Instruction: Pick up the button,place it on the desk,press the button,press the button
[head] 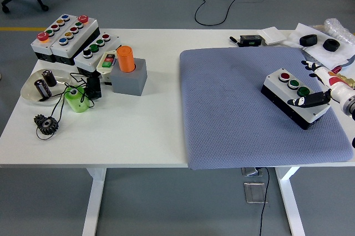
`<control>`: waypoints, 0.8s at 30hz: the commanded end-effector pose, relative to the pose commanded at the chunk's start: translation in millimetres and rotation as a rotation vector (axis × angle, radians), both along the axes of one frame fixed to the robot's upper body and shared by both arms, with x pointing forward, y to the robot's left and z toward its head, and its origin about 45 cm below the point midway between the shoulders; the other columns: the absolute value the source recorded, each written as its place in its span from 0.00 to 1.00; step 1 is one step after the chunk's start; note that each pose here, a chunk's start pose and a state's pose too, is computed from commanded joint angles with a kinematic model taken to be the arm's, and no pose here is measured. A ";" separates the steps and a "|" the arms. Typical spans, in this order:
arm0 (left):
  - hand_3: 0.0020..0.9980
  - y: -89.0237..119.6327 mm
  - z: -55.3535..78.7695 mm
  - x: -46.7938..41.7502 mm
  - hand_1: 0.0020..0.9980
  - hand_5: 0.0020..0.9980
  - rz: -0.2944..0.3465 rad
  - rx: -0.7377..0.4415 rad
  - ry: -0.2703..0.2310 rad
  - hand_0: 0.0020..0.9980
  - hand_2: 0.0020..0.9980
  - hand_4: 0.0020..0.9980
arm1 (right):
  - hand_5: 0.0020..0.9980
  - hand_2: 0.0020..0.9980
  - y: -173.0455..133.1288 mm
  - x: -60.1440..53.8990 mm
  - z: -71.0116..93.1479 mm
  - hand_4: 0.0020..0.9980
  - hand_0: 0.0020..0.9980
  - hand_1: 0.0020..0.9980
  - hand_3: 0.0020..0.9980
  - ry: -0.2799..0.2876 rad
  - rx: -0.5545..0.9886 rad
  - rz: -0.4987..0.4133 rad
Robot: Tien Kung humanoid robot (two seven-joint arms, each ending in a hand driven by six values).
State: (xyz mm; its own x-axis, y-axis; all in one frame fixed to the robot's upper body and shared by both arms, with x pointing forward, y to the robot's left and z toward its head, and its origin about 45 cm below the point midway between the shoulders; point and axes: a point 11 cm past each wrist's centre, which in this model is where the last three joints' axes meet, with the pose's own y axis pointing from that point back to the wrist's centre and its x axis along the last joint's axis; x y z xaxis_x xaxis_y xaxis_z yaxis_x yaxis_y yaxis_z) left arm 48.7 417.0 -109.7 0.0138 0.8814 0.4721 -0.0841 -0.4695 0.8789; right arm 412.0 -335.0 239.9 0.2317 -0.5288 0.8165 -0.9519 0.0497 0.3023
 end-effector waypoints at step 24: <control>0.47 2.5 -0.1 -7.8 0.55 0.99 -0.007 0.006 0.017 0.60 0.51 0.28 | 0.13 0.87 38.0 33.7 -30.6 0.96 0.87 0.84 0.94 0.138 -0.330 -0.015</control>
